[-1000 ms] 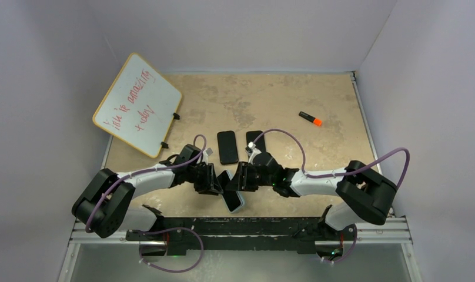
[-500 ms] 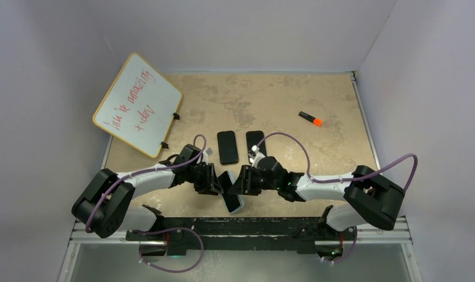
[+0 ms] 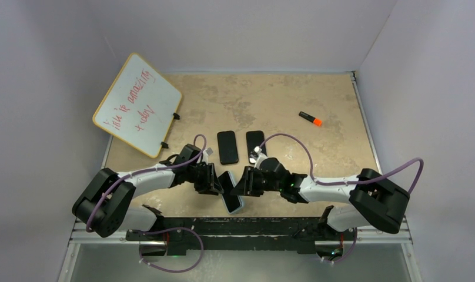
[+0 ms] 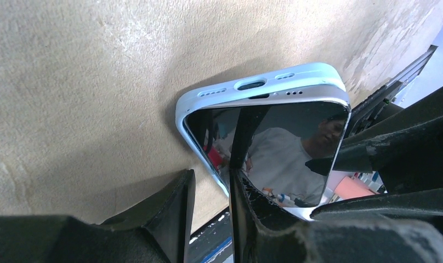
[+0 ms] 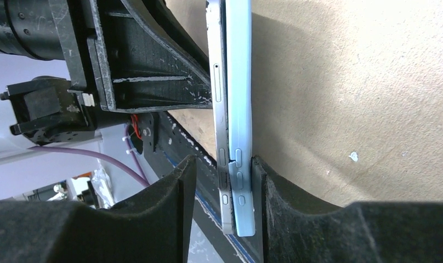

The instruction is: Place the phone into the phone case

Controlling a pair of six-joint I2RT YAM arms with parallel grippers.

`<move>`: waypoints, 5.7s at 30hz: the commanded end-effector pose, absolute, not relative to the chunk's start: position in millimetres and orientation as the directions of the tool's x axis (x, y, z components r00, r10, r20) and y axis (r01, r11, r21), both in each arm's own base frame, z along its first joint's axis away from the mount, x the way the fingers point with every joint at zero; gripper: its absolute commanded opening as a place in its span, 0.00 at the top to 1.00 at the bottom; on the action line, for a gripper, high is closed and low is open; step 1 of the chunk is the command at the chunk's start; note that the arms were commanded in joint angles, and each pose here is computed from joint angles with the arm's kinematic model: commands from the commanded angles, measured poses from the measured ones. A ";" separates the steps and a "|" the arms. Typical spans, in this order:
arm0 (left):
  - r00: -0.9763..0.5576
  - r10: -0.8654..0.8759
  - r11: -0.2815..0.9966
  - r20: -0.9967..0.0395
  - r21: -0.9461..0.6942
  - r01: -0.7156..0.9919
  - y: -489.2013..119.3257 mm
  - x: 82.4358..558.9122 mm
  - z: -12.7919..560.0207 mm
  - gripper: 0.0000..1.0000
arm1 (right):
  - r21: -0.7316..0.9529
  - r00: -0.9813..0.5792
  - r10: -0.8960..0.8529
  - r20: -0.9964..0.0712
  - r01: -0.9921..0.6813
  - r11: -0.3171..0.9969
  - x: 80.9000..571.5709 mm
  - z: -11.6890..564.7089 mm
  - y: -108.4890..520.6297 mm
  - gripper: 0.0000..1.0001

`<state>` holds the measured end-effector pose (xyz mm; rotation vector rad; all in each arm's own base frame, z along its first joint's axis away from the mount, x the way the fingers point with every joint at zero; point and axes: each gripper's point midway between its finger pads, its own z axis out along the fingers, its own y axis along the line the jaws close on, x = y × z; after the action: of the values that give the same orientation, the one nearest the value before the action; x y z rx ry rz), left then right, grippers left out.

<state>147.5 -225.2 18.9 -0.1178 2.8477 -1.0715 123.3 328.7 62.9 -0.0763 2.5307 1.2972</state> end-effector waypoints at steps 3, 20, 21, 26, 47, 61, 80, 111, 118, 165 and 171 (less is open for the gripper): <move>-0.987 -0.122 0.725 -0.102 -0.688 -0.019 -232.9 158.9 25.0 0.69 | 0.796 -0.956 0.077 -0.284 -0.190 0.574 121.8 70.7 341.0 0.68; -0.988 -0.114 0.752 -0.104 -0.659 -0.017 -225.6 155.2 20.6 0.69 | 0.718 -0.927 0.089 -0.366 -0.220 0.661 129.2 66.8 335.0 0.76; -0.988 -0.114 0.747 -0.107 -0.665 -0.014 -226.7 155.7 22.7 0.69 | 0.715 -0.926 0.091 -0.366 -0.218 0.665 129.5 65.3 334.2 0.80; -0.984 -0.104 0.666 -0.144 -0.745 0.039 -240.1 160.1 48.7 0.58 | 0.715 -0.913 0.133 -0.385 -0.204 0.669 133.4 73.8 324.0 1.00; -0.937 -0.127 0.170 -0.325 -0.938 0.302 -269.5 168.9 194.1 0.38 | 0.850 -0.723 0.447 -0.527 -0.440 0.290 145.1 229.3 297.4 1.00; -0.943 -0.155 0.111 -0.295 -0.954 0.280 -272.0 168.7 195.2 0.65 | 0.869 -0.738 0.461 -0.493 -0.444 0.218 142.7 229.6 304.1 0.99; -0.933 -0.199 -0.024 -0.301 -0.950 0.311 -273.8 164.9 214.2 1.00 | 0.862 -0.756 0.414 -0.507 -0.462 0.211 139.0 224.9 310.5 0.88; -0.893 -0.239 -0.004 -0.381 -0.919 0.393 -280.4 185.4 224.0 1.00 | 0.896 -0.850 0.290 -0.440 -0.394 0.203 113.5 204.6 311.5 0.86; -0.857 -0.214 0.262 -0.468 -0.873 0.411 -276.1 206.7 188.8 1.00 | 0.895 -0.876 0.338 -0.344 -0.197 0.401 126.6 168.9 295.8 1.00; -0.862 0.148 0.068 -0.486 -0.864 0.499 -297.9 125.4 203.0 1.00 | 0.862 -0.714 0.487 -0.504 -0.454 0.225 155.6 280.9 279.1 0.83; -0.868 0.156 0.224 -0.472 -0.839 0.496 -295.1 139.7 182.3 1.00 | 0.805 -0.671 0.447 -0.592 -0.520 0.285 158.8 284.3 280.9 1.00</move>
<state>121.6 -296.5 203.4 0.6597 2.1116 -1.8862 150.8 279.8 230.2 0.0046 1.9103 1.5119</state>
